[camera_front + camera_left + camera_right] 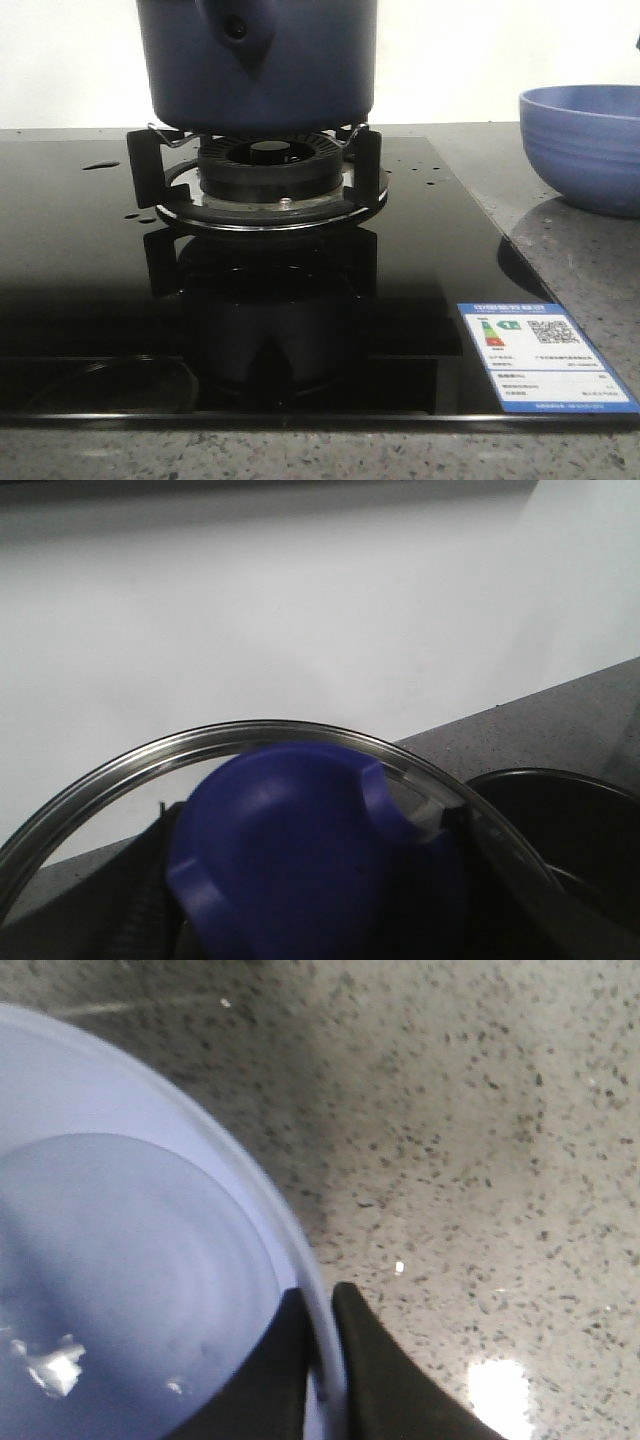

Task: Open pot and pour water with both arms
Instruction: 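Grasp the rim of the light blue bowl with the right gripper, then lift the bowl with the right gripper toward the open pot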

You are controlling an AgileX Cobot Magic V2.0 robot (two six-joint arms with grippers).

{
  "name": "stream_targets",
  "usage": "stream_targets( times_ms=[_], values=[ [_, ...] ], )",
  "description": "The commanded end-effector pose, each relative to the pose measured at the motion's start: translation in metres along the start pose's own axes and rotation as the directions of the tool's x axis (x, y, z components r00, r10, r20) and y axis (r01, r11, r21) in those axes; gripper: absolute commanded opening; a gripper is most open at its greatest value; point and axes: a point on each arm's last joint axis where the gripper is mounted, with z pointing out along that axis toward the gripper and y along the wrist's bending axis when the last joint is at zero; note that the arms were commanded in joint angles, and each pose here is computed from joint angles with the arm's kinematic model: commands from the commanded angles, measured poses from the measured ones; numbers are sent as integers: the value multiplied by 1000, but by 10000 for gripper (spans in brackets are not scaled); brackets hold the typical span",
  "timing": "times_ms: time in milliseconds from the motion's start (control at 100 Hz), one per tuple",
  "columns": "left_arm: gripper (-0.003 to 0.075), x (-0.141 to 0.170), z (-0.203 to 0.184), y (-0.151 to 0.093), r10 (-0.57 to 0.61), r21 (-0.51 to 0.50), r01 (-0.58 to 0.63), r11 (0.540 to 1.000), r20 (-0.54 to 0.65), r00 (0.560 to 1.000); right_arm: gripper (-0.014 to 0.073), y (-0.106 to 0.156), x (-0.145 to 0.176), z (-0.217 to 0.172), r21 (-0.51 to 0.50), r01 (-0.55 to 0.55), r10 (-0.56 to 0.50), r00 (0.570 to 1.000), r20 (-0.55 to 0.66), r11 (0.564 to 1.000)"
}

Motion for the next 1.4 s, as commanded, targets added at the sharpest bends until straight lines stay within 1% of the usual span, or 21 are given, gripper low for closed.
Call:
stream_targets(
  times_ms=[0, 100, 360, 490, 630, 800, 860, 1080, 1220, 1390],
  values=[
    [341, -23, -16, -5, -14, -26, 17, 1000, 115, 993, -74, 1, -9, -24, 9, 20, -21, 994, 110, 1000],
    [341, -23, -15, -4, -16, -30, 20, 999, 113, 993, -74, 3, -13, -33, -9, 23, -22, 992, 123, 1000],
    [340, -24, -15, -2, -16, -50, 22, 999, 124, 992, -74, 18, -30, -73, -133, 26, -1, 983, 183, 991],
    [341, -24, -15, -1, -16, -61, 24, 998, 130, 991, -74, 28, -37, -96, -197, 61, -16, 975, 222, 978],
    [340, -25, -15, 0, -15, -71, 25, 997, 135, 991, -74, 43, -43, -118, -225, 117, -53, 961, 272, 967],
    [341, -25, -15, 0, -15, -73, 25, 997, 135, 991, -71, 75, -50, -140, -254, 225, -129, 930, 344, 941],
    [340, -25, -15, 0, -15, -73, 25, 997, 135, 991, -54, 87, -52, -147, -264, 264, -155, 915, 371, 928],
    [340, -25, -15, 0, -15, -73, 25, 997, 135, 991, -50, 139, -65, -150, -305, 398, -244, 866, 436, 866],
    [340, -25, -15, 0, -15, -73, 25, 997, 135, 991, -50, 172, -72, -149, -322, 460, -259, 821, 509, 827],
    [340, -25, -15, 0, -15, -73, 25, 997, 135, 991, -50, 199, -79, -146, -331, 497, -223, 764, 606, 802]
  ],
)
